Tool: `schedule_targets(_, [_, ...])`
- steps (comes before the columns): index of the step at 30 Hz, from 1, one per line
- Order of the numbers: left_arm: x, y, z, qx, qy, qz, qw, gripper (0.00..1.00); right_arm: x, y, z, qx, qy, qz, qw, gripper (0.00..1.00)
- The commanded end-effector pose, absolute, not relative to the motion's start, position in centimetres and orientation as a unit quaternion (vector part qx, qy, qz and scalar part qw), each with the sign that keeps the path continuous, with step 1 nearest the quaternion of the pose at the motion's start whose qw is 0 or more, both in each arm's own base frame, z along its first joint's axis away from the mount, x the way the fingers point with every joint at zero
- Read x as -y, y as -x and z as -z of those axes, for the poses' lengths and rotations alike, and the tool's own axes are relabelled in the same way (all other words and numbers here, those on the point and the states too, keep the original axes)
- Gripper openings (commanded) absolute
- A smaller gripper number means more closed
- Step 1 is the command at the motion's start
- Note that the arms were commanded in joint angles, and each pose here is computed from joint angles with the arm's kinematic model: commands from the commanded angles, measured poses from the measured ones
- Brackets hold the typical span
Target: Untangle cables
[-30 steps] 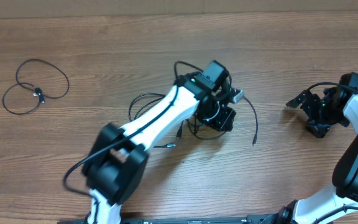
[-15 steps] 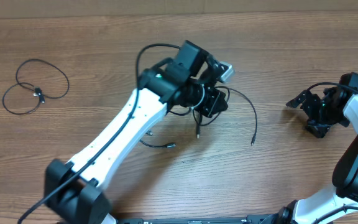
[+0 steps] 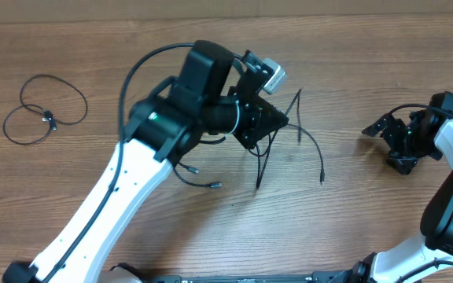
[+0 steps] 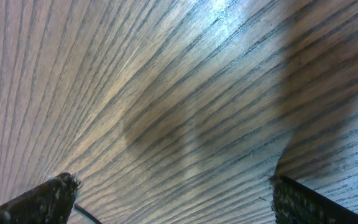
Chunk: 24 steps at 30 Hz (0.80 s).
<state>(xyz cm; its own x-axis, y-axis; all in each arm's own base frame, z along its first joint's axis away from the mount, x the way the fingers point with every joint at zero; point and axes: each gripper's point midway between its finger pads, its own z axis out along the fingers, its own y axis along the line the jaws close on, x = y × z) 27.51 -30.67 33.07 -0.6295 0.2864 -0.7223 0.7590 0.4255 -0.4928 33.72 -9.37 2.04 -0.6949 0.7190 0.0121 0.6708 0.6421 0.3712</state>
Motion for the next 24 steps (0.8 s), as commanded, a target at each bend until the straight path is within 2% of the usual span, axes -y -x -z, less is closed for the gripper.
schedule_targets(1, [29.8,-26.0,-36.3,-0.77,-0.343,0.437,0.315,0.04,9.9,-34.5,-2.6,-0.905,-0.381,-0.172,0.081,1.0])
schedule_targets(13, [27.2,-22.0,-42.7,-0.719,-0.354,0.449,0.395,0.04,9.9,-34.5,-2.6,-0.905,-0.381,-0.172,0.081,1.0])
schedule_targets(18, [27.1,-22.0,-41.7,-0.733,-0.35,0.444,0.378,0.04,9.9,-34.5,-2.6,-0.905,-0.381,-0.172,0.081,1.0])
schedule_targets(24, [28.1,-22.9,-38.1,-0.769,-0.341,0.439,0.316,0.04,9.9,-34.5,-2.6,-0.905,-0.381,-0.172,0.081,1.0])
